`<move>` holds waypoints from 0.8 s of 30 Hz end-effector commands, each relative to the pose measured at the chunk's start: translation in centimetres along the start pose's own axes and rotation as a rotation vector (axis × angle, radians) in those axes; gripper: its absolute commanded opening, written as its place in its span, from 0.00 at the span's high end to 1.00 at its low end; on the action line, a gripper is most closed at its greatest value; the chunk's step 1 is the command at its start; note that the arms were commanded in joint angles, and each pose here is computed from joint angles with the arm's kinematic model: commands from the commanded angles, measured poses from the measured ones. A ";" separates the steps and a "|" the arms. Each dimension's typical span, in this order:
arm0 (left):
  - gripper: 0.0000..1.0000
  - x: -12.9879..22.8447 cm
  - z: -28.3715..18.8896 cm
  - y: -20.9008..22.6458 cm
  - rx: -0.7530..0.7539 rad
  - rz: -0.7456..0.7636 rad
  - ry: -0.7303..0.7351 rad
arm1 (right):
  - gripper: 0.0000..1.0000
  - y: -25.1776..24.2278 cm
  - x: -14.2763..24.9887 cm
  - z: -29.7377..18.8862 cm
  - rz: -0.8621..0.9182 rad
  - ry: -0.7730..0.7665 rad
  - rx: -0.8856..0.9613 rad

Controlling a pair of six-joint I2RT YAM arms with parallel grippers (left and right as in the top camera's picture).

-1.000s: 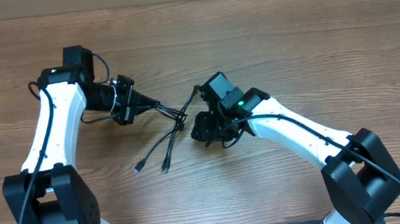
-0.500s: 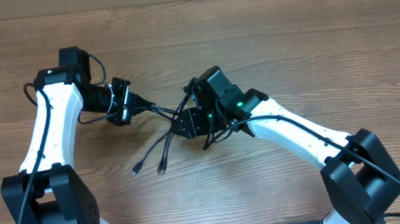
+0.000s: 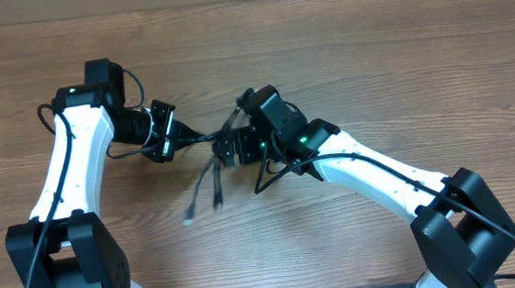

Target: Untangle cables

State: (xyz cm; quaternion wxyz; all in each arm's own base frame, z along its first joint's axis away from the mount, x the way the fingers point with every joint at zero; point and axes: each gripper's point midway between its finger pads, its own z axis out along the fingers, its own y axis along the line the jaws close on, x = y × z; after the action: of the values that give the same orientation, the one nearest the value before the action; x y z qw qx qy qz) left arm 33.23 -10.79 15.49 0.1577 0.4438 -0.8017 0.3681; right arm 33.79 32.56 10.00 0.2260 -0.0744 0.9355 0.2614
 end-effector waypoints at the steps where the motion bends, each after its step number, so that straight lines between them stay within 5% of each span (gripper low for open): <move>1: 0.96 2.6 0.6 -0.8 0.043 0.097 0.118 | 0.00 -4.3 -3.2 -0.6 0.138 -0.197 0.229; 12: 0.96 5.0 0.1 -1.8 0.155 0.353 0.233 | 0.00 -8.7 -5.2 -1.9 0.262 -0.269 0.331; 18: 0.96 4.3 0.1 -2.8 0.188 0.416 0.201 | 0.00 -8.6 -3.2 -1.5 0.333 -0.034 0.125; 24: 0.95 3.7 -0.1 -4.5 0.255 0.559 0.162 | 0.00 -7.2 0.3 -2.5 0.165 0.201 -0.078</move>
State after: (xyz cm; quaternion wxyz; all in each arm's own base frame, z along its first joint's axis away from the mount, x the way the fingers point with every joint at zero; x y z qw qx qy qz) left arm 34.54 -13.91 18.98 0.0817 0.2368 -0.8271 0.5031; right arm 37.08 22.69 7.95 0.1532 0.0673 0.9563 0.2396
